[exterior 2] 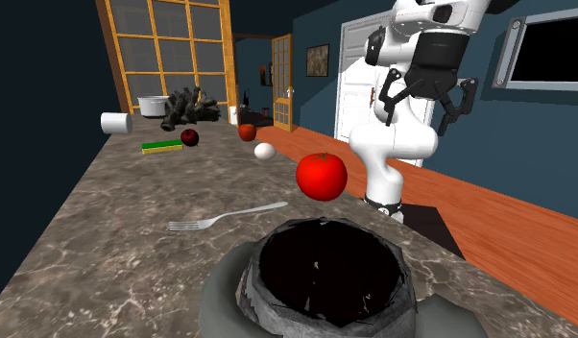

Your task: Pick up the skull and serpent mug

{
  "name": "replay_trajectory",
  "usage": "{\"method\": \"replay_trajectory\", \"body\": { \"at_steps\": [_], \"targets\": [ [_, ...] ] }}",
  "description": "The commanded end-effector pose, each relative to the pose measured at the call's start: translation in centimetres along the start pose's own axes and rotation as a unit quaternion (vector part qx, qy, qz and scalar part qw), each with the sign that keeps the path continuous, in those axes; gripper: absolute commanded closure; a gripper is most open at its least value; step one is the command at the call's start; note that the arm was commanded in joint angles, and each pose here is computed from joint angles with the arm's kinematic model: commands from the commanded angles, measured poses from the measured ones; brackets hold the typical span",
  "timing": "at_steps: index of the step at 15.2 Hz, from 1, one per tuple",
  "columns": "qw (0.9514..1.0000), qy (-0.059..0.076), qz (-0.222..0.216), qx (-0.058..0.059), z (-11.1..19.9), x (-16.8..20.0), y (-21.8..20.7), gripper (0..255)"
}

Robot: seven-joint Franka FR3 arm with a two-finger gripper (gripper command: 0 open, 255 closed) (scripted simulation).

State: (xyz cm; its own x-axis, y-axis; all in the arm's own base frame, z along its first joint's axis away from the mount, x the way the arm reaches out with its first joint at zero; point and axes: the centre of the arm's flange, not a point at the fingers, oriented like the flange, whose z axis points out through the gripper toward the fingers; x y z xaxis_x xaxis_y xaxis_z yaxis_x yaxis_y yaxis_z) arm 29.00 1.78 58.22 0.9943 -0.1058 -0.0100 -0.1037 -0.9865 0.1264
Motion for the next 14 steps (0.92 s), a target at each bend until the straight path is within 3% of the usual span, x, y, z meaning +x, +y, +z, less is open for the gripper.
{"method": "replay_trajectory", "body": {
  "at_steps": [1, 7, 14],
  "targets": [
    [1.0000, 0.000, 0.000, 0.000, 0.0, 0.0, 0.0, 0],
    [0.9971, 0.005, -0.076, 0.001, 0.1, 7.2, 3.1, 0],
    [0.9863, 0.010, -0.164, 0.003, 0.1, 16.0, 5.3, 0]
  ]
}}
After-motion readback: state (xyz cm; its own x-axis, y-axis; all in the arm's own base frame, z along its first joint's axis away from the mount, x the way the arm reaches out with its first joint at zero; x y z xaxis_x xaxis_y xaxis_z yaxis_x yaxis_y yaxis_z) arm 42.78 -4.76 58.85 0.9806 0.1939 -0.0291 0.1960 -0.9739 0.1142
